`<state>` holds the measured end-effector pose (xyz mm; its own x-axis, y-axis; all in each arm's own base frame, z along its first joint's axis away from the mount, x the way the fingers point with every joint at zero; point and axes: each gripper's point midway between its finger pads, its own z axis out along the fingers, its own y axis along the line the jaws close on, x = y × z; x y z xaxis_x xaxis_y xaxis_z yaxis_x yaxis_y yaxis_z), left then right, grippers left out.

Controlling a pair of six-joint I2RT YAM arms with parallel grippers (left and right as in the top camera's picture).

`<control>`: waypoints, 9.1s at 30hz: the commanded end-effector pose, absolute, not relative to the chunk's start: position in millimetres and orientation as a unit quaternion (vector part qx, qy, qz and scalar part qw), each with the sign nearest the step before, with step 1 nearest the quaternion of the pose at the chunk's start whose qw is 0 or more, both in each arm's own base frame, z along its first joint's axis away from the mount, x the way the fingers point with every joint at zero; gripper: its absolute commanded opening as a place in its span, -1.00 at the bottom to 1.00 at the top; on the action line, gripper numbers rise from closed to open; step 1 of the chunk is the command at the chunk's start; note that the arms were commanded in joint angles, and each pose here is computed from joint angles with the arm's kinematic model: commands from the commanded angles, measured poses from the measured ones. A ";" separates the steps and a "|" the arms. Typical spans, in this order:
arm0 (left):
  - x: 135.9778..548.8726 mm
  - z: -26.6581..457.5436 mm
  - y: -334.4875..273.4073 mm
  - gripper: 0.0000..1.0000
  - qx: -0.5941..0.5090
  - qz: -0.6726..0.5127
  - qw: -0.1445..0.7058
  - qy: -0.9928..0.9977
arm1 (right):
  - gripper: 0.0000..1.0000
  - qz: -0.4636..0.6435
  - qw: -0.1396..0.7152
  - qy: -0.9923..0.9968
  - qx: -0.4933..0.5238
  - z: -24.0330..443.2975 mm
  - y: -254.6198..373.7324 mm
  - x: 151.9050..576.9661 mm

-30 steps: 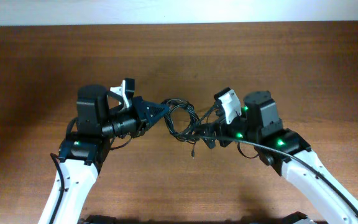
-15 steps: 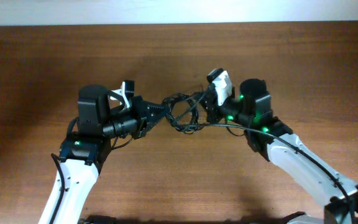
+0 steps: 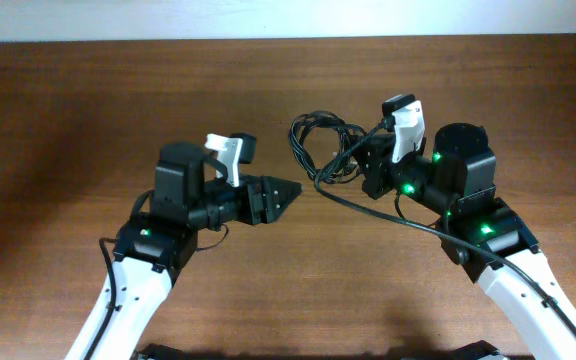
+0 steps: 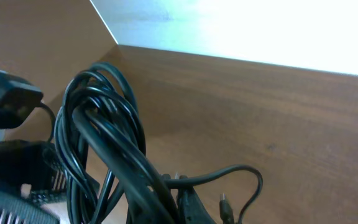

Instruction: Untangle cables

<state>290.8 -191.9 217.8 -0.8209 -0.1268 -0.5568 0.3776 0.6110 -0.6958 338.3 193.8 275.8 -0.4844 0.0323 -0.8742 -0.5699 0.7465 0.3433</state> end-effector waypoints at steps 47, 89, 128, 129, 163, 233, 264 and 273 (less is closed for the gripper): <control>318.7 240.6 -214.5 -1.00 0.290 -0.472 0.401 0.729 | -0.42 0.473 0.250 0.845 -0.004 273.2 227.1 324.0; 321.8 251.0 -197.4 -1.00 0.271 -0.498 0.399 0.720 | -0.12 0.431 0.122 0.880 0.160 190.2 249.6 342.0; 301.2 209.9 -192.5 0.98 0.205 -0.507 0.292 0.785 | -0.92 0.376 0.250 0.891 -0.038 234.4 245.0 305.1; 295.9 214.0 -195.2 0.98 0.236 -0.513 0.301 0.768 | -0.92 0.374 0.253 0.891 -0.042 234.4 244.7 305.5; 360.6 176.8 -230.1 -1.00 0.070 -0.276 0.417 0.863 | -0.92 0.362 0.208 0.902 -0.107 218.3 242.4 277.8; 313.3 279.6 -181.4 -1.00 0.330 -0.476 0.461 0.672 | -0.34 0.498 0.226 0.837 -0.011 281.1 275.0 300.4; 240.2 322.8 -213.6 -1.00 0.382 -0.428 0.497 0.652 | -0.51 0.069 0.300 0.924 0.227 154.1 135.7 347.7; 280.8 295.0 -173.1 -1.00 0.284 -0.345 0.503 0.740 | -0.61 0.110 0.242 0.937 0.228 153.1 67.6 355.5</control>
